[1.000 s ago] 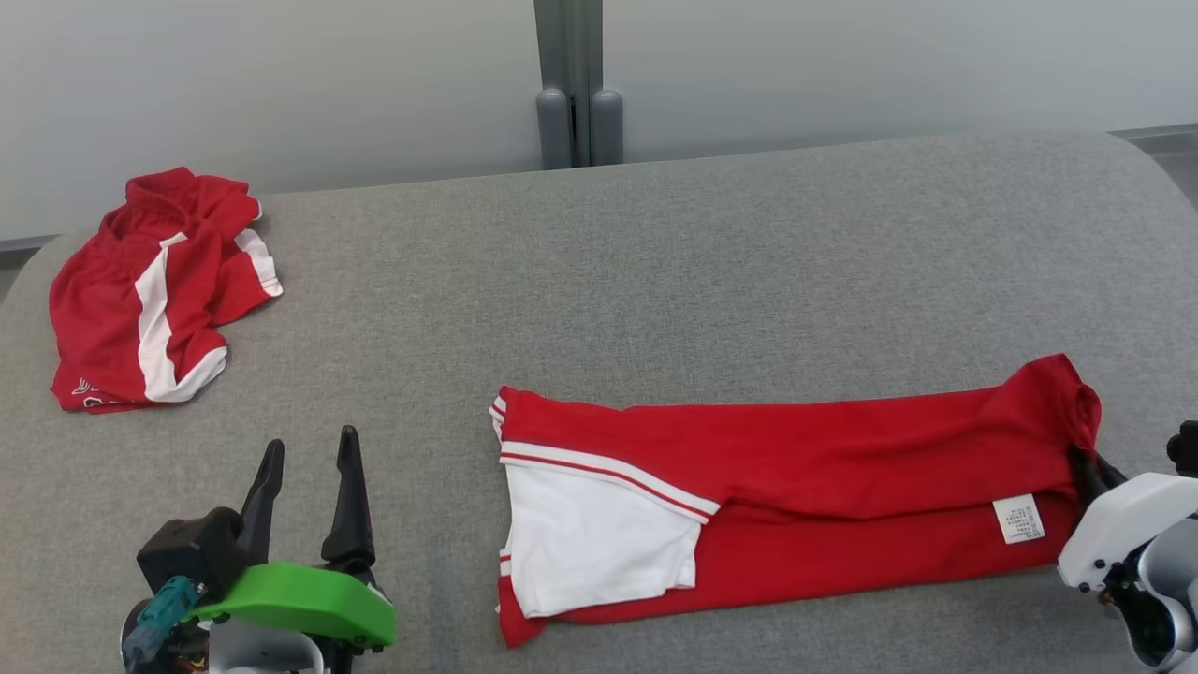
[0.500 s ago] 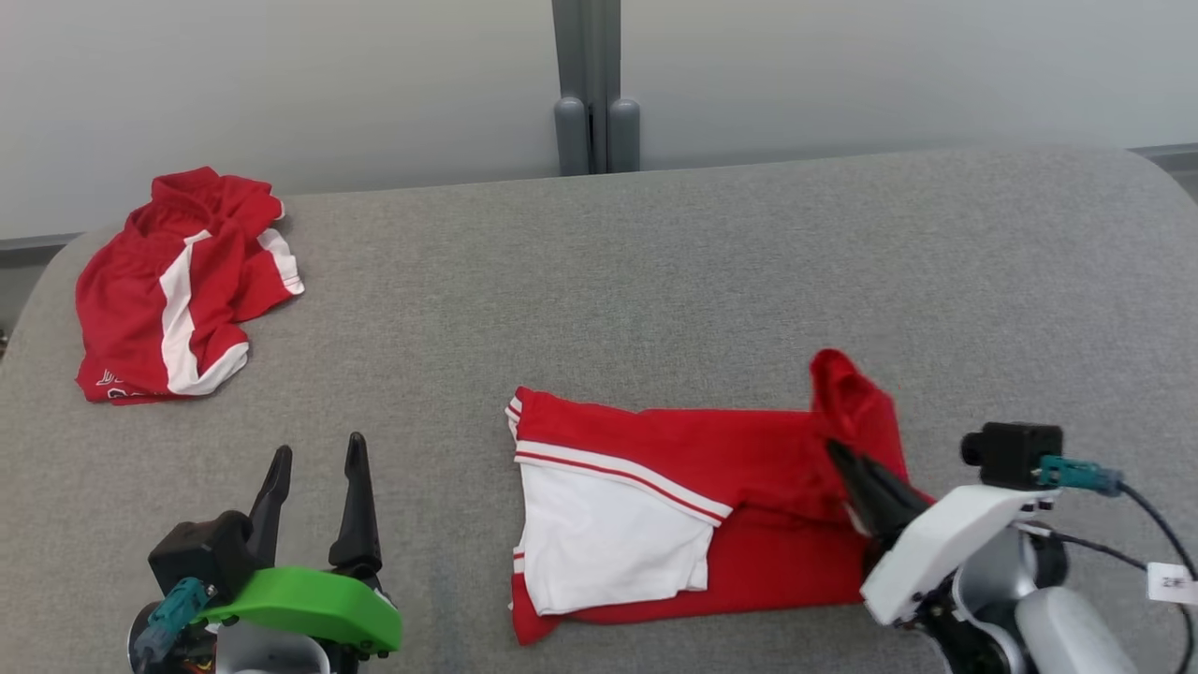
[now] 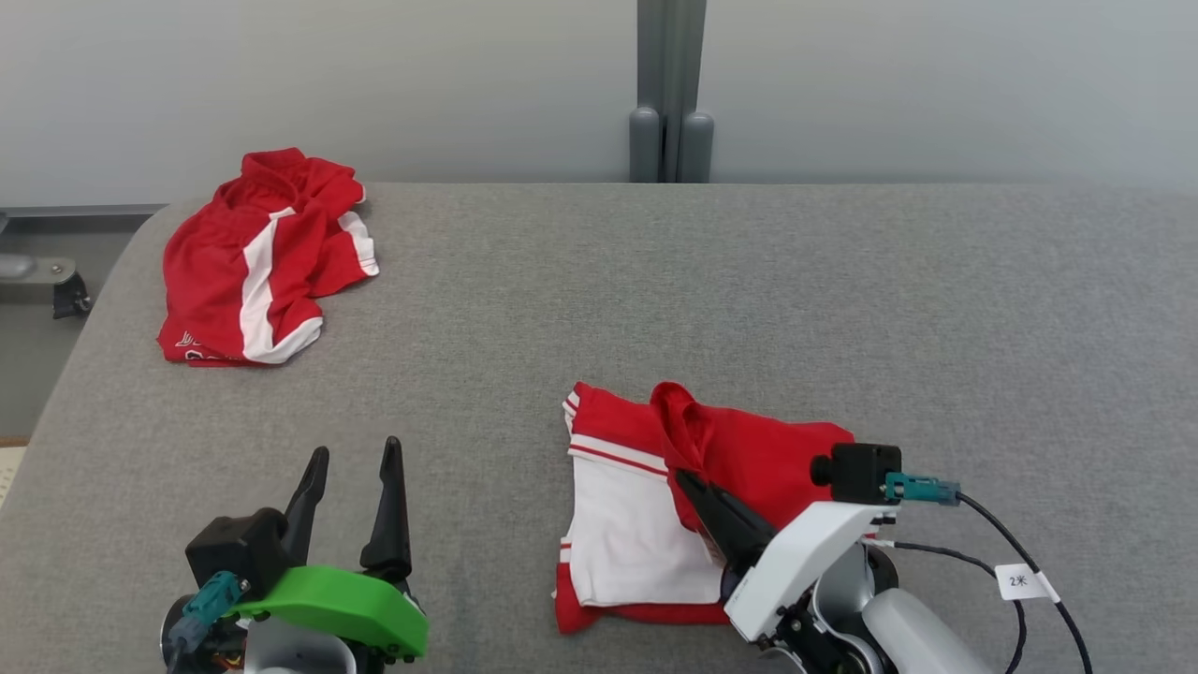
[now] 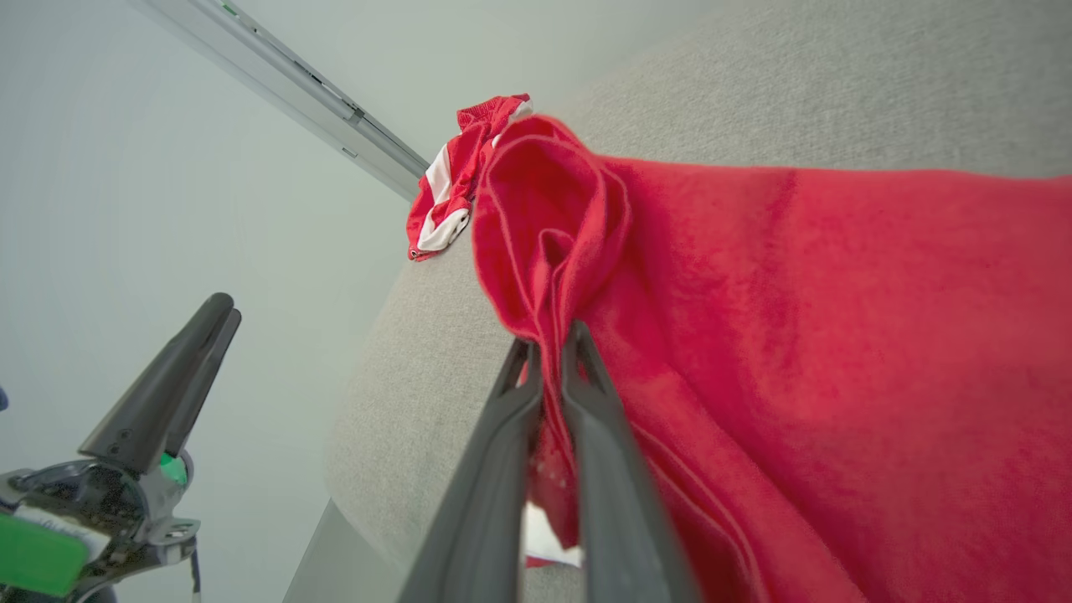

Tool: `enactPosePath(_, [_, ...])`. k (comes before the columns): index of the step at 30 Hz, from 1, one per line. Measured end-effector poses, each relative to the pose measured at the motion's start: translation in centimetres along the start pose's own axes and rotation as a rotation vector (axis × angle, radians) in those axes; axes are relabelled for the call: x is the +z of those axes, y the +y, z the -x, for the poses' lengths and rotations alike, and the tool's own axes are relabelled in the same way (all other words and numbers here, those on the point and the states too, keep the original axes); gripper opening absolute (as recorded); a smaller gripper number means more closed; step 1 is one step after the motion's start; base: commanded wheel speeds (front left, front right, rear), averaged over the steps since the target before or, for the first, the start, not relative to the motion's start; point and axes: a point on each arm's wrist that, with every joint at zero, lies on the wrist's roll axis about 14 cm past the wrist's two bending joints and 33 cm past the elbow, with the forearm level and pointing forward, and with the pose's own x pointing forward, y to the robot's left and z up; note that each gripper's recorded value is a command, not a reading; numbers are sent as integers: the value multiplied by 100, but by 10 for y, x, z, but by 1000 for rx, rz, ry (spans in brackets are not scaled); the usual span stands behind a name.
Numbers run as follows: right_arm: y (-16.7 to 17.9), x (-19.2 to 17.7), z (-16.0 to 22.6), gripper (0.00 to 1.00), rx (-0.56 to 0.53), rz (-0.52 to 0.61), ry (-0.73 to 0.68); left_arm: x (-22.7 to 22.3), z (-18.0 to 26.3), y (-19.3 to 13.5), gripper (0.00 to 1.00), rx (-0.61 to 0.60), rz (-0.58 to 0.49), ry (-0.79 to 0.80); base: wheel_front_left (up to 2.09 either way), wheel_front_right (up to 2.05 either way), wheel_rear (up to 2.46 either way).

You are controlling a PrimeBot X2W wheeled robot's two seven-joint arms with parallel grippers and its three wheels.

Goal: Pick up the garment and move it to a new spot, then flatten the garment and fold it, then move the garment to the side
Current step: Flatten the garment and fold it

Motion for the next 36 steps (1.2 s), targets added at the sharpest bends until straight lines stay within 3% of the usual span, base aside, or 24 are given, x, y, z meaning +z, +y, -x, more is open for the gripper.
enactPosePath(11, [12,-25,-34,0,39,-18,75,0,14,14,100,50,8,-4,0,0,0])
enactPosePath(12, [13,-26,-36,5,40,-23,77,-1,15,15,100,52,9,-4,0,0,0])
enactPosePath(13, [14,-28,-38,20,40,-32,82,-1,16,15,100,54,9,-4,0,0,0])
enactPosePath(14, [14,-29,-39,41,42,-36,90,-1,16,16,100,56,9,-4,0,0,0])
enactPosePath(15, [16,-31,-41,50,46,-40,98,-1,16,16,100,58,10,-4,0,0,0])
enactPosePath(16, [17,-32,-43,100,48,-50,100,-1,16,17,100,60,11,-4,0,0,0])
enactPosePath(22, [29,-28,-50,100,78,-93,83,-4,13,15,100,56,13,4,0,0,0])
enactPosePath(27, [35,-4,-55,100,94,-106,-18,-7,11,10,100,44,15,11,0,0,0])
enactPosePath(36, [-13,50,-45,100,-3,165,-156,-13,4,-5,100,2,26,24,0,0,0])
